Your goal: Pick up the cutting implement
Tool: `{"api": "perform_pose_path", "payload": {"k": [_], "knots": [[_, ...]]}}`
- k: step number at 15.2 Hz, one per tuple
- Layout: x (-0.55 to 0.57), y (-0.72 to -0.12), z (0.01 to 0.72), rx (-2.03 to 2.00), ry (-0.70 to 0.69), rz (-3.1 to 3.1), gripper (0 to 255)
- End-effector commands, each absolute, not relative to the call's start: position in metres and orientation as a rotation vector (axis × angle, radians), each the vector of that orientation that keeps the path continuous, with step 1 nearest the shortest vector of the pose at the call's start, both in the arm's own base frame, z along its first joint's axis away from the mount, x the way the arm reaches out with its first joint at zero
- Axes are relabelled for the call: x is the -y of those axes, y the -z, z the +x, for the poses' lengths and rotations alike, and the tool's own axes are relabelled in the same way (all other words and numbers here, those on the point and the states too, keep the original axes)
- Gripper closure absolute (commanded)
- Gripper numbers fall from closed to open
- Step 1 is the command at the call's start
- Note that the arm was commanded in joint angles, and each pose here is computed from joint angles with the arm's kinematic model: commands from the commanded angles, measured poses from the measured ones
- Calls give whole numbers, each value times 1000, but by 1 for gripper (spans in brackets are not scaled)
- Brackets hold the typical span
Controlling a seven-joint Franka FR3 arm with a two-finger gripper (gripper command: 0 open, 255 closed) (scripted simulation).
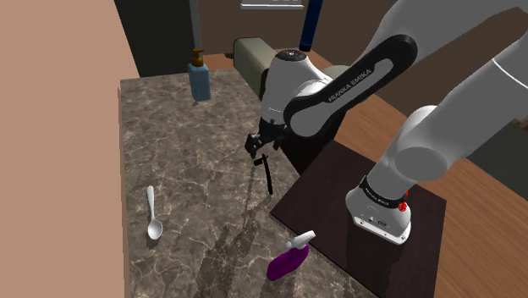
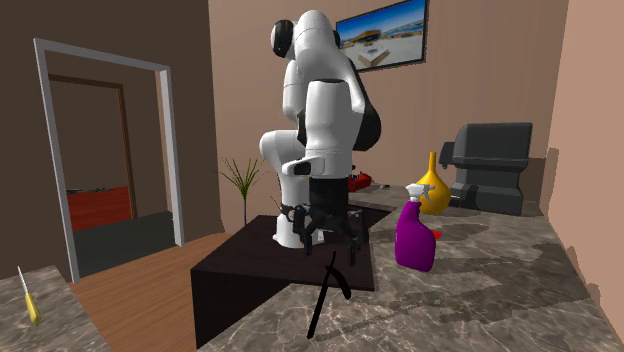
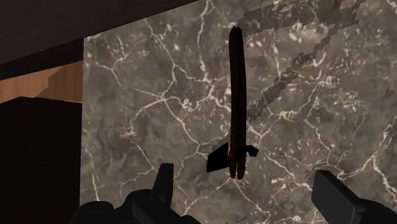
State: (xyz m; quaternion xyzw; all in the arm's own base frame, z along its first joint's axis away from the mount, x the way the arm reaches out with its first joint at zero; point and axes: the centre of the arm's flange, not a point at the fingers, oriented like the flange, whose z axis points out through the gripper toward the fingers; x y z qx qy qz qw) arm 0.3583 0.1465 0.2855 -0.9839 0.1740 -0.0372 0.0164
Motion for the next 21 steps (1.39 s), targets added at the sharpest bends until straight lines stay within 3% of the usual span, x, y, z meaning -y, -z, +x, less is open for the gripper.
{"api": "perform_pose_path", "payload": {"k": [1,6,7,21], "knots": [[-147,-276,358,-543,117,-3058,0],[-147,-257,358,-543,117,-3058,0],[-147,-257,357,-543,117,-3058,255],[-147,-283,358,-543,117,-3058,255]]}}
